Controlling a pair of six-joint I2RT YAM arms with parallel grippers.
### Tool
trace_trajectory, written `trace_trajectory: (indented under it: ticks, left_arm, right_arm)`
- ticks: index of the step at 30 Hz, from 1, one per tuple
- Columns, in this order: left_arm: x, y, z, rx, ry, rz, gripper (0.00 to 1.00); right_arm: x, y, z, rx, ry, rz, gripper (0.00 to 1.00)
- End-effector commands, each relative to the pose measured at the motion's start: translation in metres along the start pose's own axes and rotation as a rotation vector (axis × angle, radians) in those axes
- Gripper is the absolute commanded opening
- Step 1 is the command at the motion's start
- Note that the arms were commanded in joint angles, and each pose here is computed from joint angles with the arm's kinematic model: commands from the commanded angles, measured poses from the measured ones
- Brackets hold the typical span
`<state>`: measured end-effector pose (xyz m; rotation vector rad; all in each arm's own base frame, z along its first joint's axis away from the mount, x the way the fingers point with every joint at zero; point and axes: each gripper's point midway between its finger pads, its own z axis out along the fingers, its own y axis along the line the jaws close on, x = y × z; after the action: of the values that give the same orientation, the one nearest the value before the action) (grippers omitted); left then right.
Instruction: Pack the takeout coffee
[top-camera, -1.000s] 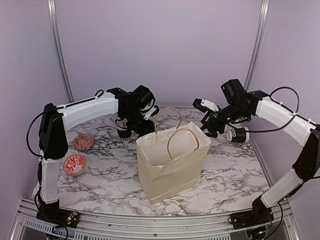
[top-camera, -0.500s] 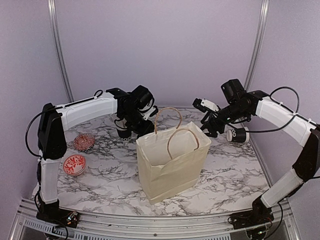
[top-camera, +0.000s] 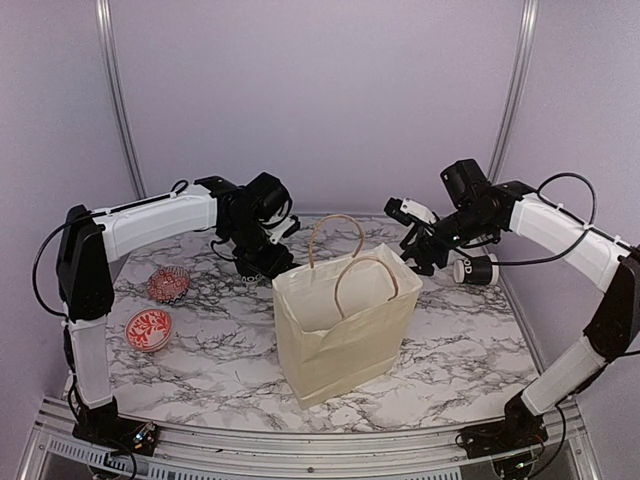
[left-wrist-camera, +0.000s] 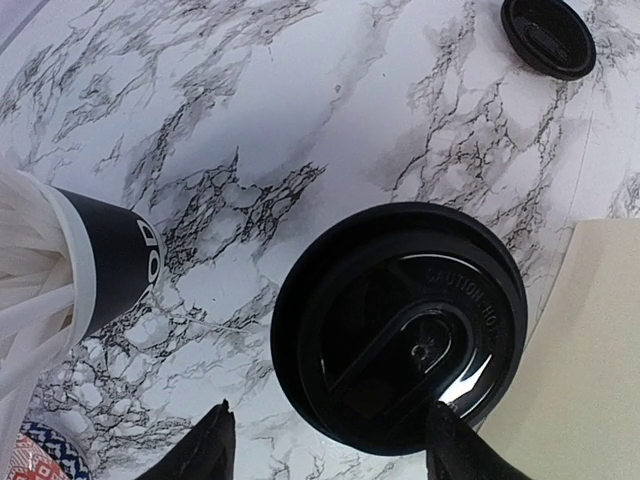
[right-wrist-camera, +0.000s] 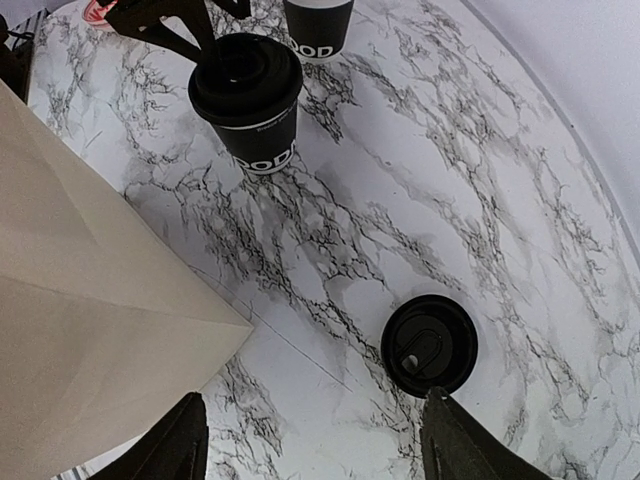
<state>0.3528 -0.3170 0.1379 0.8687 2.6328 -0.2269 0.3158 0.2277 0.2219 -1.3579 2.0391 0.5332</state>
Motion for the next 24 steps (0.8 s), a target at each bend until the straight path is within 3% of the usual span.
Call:
trace_trajectory:
  ticks: [1, 11, 24]
  left_arm:
    - [0.017, -0.001, -0.001, 0.015, 0.068, 0.002, 0.69]
    - [-0.008, -0.032, -0.013, 0.128, 0.003, 0.061, 0.74]
    - [-0.003, -0.026, 0.010, 0.079, 0.046, 0.055, 0.74]
  right_arm:
    - [-0.005, -0.002, -0.002, -0.005, -0.012, -0.001, 0.70]
    - [-0.004, -0.002, -0.001, -0.008, -0.007, 0.000, 0.70]
    - [-0.002, -0.001, 0.001, -0.015, -0.004, 0.003, 0.70]
